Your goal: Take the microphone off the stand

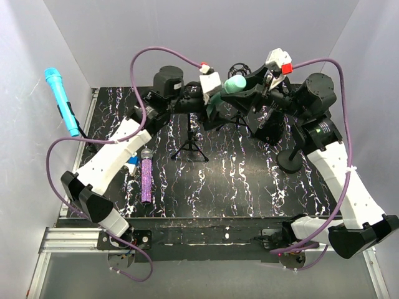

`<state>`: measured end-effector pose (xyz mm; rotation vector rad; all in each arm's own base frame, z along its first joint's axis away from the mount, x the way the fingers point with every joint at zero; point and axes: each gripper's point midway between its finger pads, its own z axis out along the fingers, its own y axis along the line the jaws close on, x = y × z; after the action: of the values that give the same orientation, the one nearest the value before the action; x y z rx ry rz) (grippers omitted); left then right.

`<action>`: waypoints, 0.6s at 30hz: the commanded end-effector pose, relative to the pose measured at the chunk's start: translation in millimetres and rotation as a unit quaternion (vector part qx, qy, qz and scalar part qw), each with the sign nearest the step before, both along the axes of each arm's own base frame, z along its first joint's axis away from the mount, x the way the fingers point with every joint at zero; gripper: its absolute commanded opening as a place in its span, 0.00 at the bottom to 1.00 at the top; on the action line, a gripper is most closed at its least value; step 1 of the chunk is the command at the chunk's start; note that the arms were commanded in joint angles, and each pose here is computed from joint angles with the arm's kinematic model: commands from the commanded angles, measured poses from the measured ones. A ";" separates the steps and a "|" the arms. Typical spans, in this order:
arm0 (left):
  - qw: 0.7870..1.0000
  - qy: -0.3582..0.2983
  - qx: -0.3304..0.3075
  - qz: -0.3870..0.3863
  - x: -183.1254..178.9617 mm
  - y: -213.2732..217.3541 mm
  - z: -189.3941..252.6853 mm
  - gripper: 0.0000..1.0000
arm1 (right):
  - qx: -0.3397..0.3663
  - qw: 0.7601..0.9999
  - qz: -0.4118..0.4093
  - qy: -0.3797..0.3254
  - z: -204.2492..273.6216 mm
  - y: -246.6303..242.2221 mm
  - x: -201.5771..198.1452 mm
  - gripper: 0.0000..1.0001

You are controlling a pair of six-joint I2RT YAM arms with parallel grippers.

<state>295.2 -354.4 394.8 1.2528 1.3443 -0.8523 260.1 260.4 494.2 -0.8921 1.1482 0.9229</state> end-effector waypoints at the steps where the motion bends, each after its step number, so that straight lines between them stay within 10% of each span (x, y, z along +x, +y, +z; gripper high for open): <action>1: 0.996 -0.053 -0.067 -0.018 -18.9 -9.3 62.6 0.67 | 0.028 0.998 0.017 -0.056 32.4 -1.4 -14.4 0.01; 8: 0.995 -0.067 -0.077 0.001 -16.5 -5.1 72.4 0.66 | 0.023 0.999 0.013 -0.045 25.0 -1.6 -12.6 0.01; 18: 0.996 -0.075 -0.047 0.008 -20.3 4.7 57.8 0.30 | 0.024 0.999 0.016 -0.039 27.0 2.2 -6.8 0.01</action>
<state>288.0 -364.3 434.6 1.2134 1.2162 -0.8210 255.8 263.2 497.6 -0.9024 1.1287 0.9519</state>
